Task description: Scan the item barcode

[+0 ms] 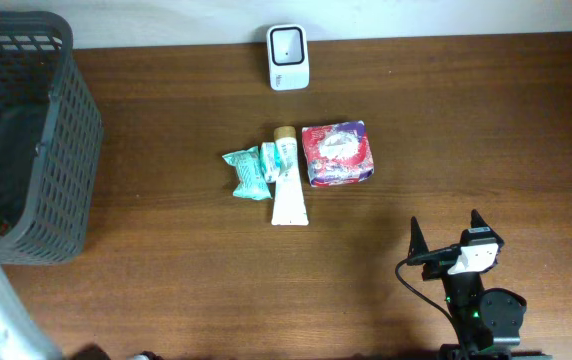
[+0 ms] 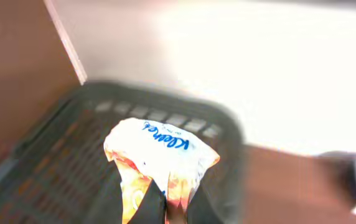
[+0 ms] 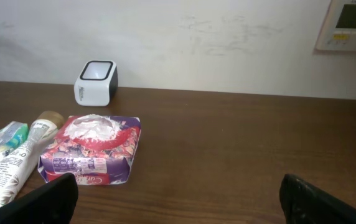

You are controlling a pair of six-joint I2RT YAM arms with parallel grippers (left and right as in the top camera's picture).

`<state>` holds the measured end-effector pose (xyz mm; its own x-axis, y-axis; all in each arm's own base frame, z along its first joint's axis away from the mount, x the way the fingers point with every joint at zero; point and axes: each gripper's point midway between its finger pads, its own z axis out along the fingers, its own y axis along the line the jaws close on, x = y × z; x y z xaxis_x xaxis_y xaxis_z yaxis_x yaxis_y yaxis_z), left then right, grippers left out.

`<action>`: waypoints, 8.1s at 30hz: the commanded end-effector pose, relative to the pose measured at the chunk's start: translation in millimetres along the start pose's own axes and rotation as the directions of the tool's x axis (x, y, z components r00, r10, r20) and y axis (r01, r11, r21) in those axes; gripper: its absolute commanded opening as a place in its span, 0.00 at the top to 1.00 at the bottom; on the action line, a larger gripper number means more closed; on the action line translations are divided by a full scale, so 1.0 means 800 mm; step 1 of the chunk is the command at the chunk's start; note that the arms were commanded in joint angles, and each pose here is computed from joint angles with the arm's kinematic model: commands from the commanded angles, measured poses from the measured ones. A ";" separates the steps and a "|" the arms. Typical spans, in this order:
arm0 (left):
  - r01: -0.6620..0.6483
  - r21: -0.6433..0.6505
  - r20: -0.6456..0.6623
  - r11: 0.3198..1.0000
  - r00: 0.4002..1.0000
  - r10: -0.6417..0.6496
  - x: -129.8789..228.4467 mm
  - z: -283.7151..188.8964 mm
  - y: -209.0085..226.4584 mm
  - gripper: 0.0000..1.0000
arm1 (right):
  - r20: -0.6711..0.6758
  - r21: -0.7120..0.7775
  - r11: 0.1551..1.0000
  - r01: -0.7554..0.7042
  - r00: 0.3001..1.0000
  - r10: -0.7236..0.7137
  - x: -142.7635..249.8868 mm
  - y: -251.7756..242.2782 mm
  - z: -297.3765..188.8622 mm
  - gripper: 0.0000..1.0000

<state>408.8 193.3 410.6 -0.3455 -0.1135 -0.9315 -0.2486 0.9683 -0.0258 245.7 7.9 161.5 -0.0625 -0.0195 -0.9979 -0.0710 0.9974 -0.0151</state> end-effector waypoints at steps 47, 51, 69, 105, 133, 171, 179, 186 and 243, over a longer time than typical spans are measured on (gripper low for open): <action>0.060 -0.721 -0.501 0.690 0.643 -0.579 0.211 0.019 0.148 0.01 | -0.005 0.008 1.000 -0.005 1.000 0.005 0.004 -0.002 0.000 0.01; 0.079 -0.796 -0.467 0.600 0.550 -0.692 0.311 0.028 0.221 0.01 | -0.005 0.008 1.000 -0.005 1.000 0.005 0.004 -0.002 0.000 0.01; 0.125 -0.677 -0.601 0.725 0.474 -0.643 0.413 0.040 0.246 0.03 | -0.005 0.008 1.000 -0.005 1.000 0.005 0.004 -0.002 0.000 0.01; -0.121 0.286 -0.763 0.951 0.572 0.302 0.254 -0.022 -0.329 0.34 | -0.005 0.008 1.000 -0.005 1.000 0.005 0.004 -0.002 0.000 0.01; -0.202 0.221 -0.810 0.954 0.507 0.295 0.416 0.192 -0.361 0.30 | -0.005 0.008 1.000 -0.005 1.000 0.005 0.004 -0.002 0.000 0.02; -0.035 -0.182 -0.716 0.983 0.690 -0.107 0.225 -0.086 -0.162 0.01 | 0.621 -0.525 0.845 0.099 0.724 0.301 -0.250 0.098 -0.136 0.02; -0.036 -0.182 -0.715 0.983 0.691 -0.107 0.225 -0.086 -0.162 0.01 | 0.285 -0.460 0.846 0.269 0.947 -0.146 -0.380 0.100 -0.019 0.01; -0.036 -0.182 -0.715 0.983 0.691 -0.107 0.225 -0.086 -0.162 0.01 | -0.611 -0.560 0.725 -0.401 0.791 -0.035 -0.214 0.106 0.164 0.01; -0.036 -0.182 -0.716 0.983 0.690 -0.107 0.225 -0.086 -0.162 0.01 | -0.926 0.252 0.889 -0.382 0.172 0.336 0.032 -0.052 0.200 0.01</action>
<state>317.4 30.4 267.7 -0.8693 -0.3275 -0.3703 -0.3815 0.9208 0.0812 410.4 -37.7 152.7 -0.9314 0.3159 -0.1811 0.2750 0.9363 0.2187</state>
